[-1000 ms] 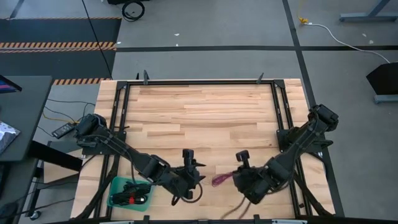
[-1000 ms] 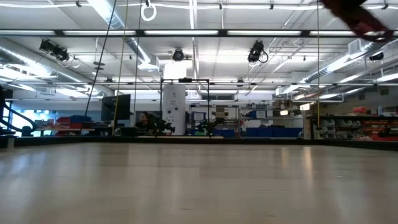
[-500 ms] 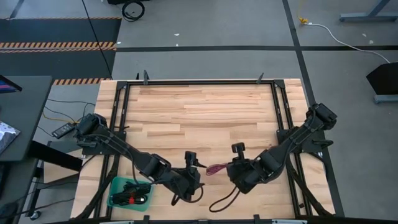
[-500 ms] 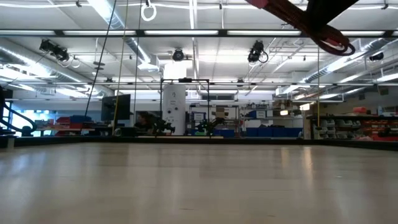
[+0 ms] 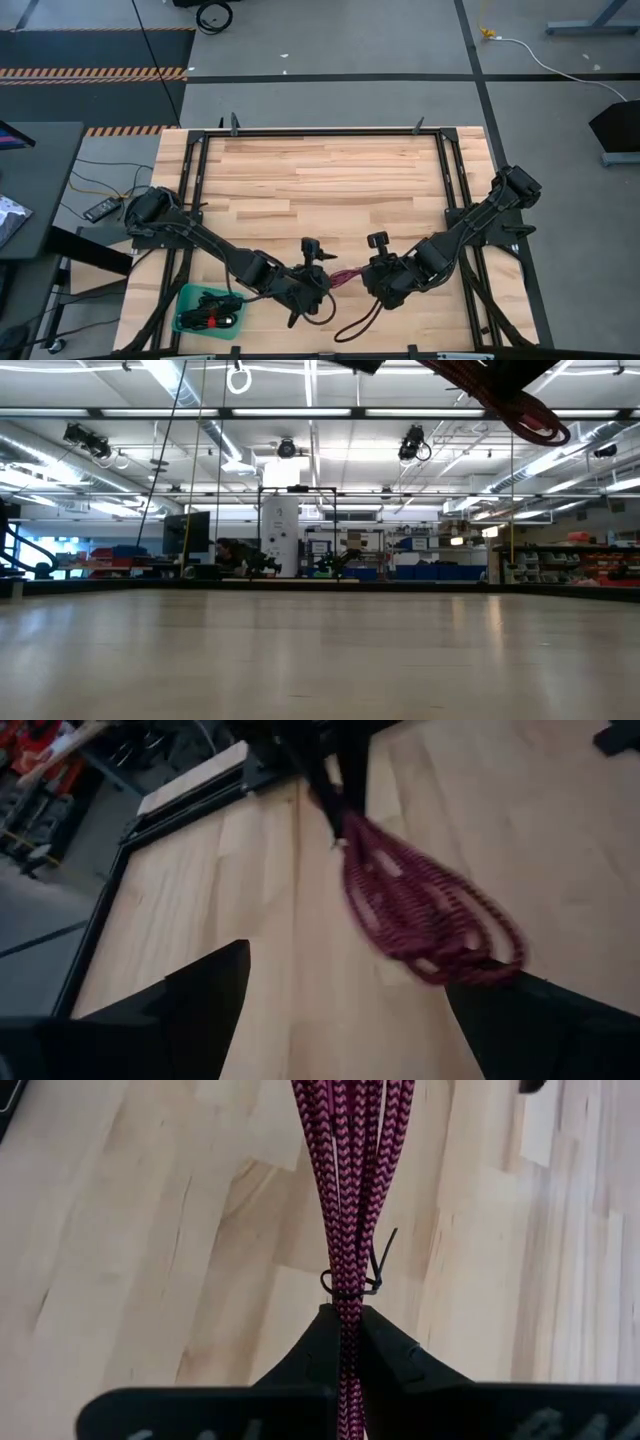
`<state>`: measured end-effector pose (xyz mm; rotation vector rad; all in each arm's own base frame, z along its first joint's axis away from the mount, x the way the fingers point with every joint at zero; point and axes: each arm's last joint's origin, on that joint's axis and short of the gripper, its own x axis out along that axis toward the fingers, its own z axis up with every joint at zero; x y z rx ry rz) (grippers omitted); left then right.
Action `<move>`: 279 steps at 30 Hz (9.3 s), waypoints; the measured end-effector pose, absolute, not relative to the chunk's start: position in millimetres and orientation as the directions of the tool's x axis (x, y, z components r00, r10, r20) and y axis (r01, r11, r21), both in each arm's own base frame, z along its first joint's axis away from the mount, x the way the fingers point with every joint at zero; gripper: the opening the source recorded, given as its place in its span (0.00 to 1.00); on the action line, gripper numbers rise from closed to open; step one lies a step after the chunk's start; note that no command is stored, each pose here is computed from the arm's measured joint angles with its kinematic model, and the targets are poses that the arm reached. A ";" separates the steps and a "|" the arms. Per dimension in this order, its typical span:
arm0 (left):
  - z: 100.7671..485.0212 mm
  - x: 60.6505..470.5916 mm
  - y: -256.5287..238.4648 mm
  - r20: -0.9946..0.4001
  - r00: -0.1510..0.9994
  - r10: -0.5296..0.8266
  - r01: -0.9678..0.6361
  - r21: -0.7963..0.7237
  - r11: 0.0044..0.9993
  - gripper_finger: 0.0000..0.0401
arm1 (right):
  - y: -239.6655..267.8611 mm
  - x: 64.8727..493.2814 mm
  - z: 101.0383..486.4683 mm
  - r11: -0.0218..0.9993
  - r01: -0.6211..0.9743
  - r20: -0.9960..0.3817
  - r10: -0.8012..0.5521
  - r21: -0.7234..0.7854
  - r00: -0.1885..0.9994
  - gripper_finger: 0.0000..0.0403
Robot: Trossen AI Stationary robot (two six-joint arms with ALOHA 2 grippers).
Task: Pick and place USB-C Cables
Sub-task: Put the pink charger cable into the green bin, then move the green bin to the center of the table
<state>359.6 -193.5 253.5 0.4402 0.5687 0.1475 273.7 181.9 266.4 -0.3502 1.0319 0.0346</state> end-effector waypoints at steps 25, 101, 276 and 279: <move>256.1 358.9 -198.2 -0.468 0.851 0.237 -0.019 0.425 0.905 0.31 | 175.3 277.8 266.1 0.949 -0.173 -0.848 -0.142 -0.263 0.510 0.05; 276.1 112.4 -291.6 -0.957 0.167 0.235 -0.489 0.127 0.863 0.22 | 161.2 278.6 262.8 0.939 -0.237 -0.900 -0.132 -0.248 0.416 0.58; 207.4 112.3 -2.5 0.068 0.992 0.107 -0.097 -0.139 0.986 0.01 | 5.1 106.5 178.9 0.984 0.048 -0.177 -0.017 0.171 0.984 0.01; 205.6 109.9 -5.3 0.051 0.992 0.115 -0.107 -0.143 0.984 0.01 | 4.7 101.3 179.9 0.983 0.047 -0.160 -0.018 0.178 0.987 0.01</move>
